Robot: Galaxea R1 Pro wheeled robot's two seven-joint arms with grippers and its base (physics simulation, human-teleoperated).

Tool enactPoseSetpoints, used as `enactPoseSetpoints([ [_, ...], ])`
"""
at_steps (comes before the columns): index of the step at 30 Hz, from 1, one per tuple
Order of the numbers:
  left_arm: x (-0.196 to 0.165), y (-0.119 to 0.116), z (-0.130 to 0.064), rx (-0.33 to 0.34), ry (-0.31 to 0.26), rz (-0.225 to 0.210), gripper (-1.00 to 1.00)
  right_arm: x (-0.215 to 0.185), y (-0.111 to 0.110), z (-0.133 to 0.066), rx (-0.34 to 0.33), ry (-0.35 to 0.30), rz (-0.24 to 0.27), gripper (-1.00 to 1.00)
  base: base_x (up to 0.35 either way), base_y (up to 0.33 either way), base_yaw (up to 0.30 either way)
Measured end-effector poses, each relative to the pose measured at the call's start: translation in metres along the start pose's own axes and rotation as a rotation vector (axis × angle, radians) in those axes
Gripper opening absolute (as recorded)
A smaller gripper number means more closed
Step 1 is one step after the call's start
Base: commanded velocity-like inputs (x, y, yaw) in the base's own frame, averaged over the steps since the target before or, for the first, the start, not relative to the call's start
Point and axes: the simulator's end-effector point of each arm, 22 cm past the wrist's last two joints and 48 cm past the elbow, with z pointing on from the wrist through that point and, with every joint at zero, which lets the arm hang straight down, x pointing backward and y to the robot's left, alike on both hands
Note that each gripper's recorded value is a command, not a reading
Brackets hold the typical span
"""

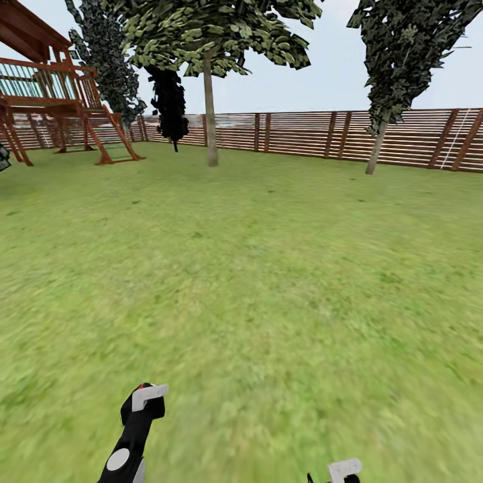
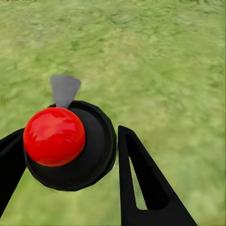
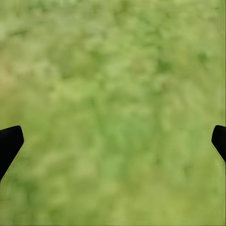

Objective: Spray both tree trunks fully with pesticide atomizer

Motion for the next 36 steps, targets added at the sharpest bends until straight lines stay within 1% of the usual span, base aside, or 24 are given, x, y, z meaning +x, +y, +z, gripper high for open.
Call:
enactPoseSetpoints([
  [8,0.0,0.0,0.0,0.0,0.0,0.0,-1.0,0.0,0.0,0.0,0.0,0.0,0.0,1.0,0.338,0.0,0.0],
  [14,0.003,-0.01,-0.002,0.011,0.004,-0.01,-1.0,0.0,0.0,0.0,0.0,0.0,0.0,1.0,0.338,0.0,0.0],
  [17,0.003,-0.026,-0.003,0.042,0.005,0.01,-1.0,0.0,0.0,0.0,0.0,0.0,0.0,1.0,0.338,0.0,0.0],
  [19,0.003,-0.03,-0.003,0.05,0.005,0.014,-1.0,0.0,0.0,0.0,0.0,0.0,0.0,1.0,0.338,0.0,0.0],
  [36,0.002,-0.032,-0.003,0.054,0.001,0.016,-1.0,0.0,0.0,0.0,0.0,0.0,0.0,1.0,0.338,0.0,0.0],
])
